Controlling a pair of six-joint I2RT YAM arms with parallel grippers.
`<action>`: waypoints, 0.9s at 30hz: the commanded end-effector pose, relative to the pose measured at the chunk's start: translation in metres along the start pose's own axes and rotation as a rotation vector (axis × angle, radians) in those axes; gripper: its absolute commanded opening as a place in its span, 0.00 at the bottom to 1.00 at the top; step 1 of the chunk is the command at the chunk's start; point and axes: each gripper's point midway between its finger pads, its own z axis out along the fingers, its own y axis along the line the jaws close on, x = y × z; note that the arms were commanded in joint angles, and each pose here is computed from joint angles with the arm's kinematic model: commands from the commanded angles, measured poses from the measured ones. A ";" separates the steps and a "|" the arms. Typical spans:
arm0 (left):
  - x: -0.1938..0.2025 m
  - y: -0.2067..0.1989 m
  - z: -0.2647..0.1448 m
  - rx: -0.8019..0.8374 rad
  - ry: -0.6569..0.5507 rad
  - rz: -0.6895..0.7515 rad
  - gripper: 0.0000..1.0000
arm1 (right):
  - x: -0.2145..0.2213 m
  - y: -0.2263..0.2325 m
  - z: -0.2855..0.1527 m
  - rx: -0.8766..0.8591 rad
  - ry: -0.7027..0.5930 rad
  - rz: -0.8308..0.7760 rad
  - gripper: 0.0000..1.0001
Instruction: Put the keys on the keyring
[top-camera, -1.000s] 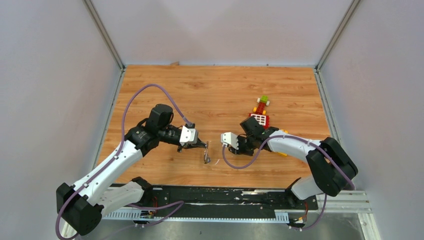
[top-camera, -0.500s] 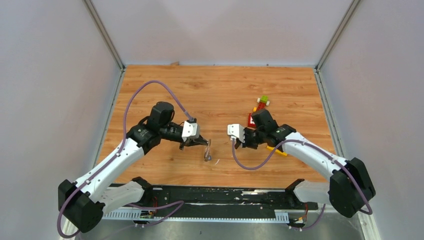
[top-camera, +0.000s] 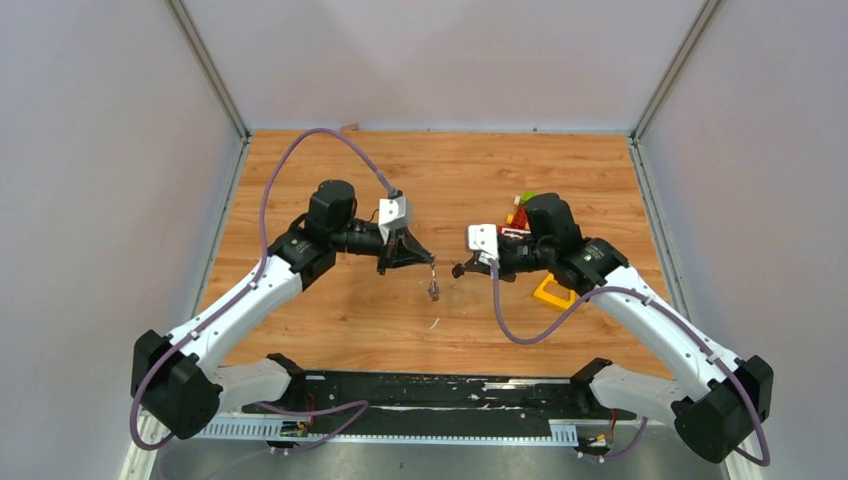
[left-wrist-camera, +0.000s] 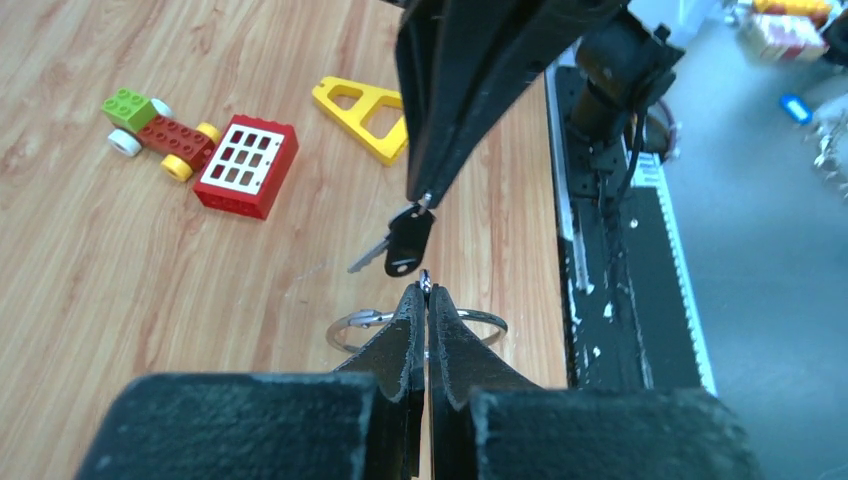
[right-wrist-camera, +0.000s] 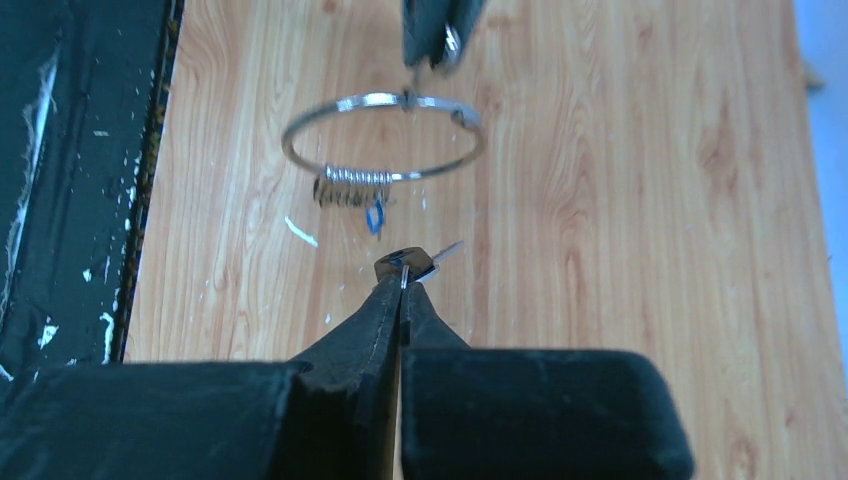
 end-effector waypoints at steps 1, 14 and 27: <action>-0.044 0.007 0.004 -0.014 -0.085 -0.112 0.00 | -0.049 -0.005 -0.013 0.006 -0.132 -0.061 0.00; -0.046 0.002 0.019 0.004 -0.043 -0.409 0.00 | -0.069 -0.023 -0.015 0.298 -0.017 -0.353 0.00; -0.048 -0.005 0.021 0.037 -0.050 -0.428 0.00 | -0.069 -0.017 -0.009 0.349 0.000 -0.432 0.00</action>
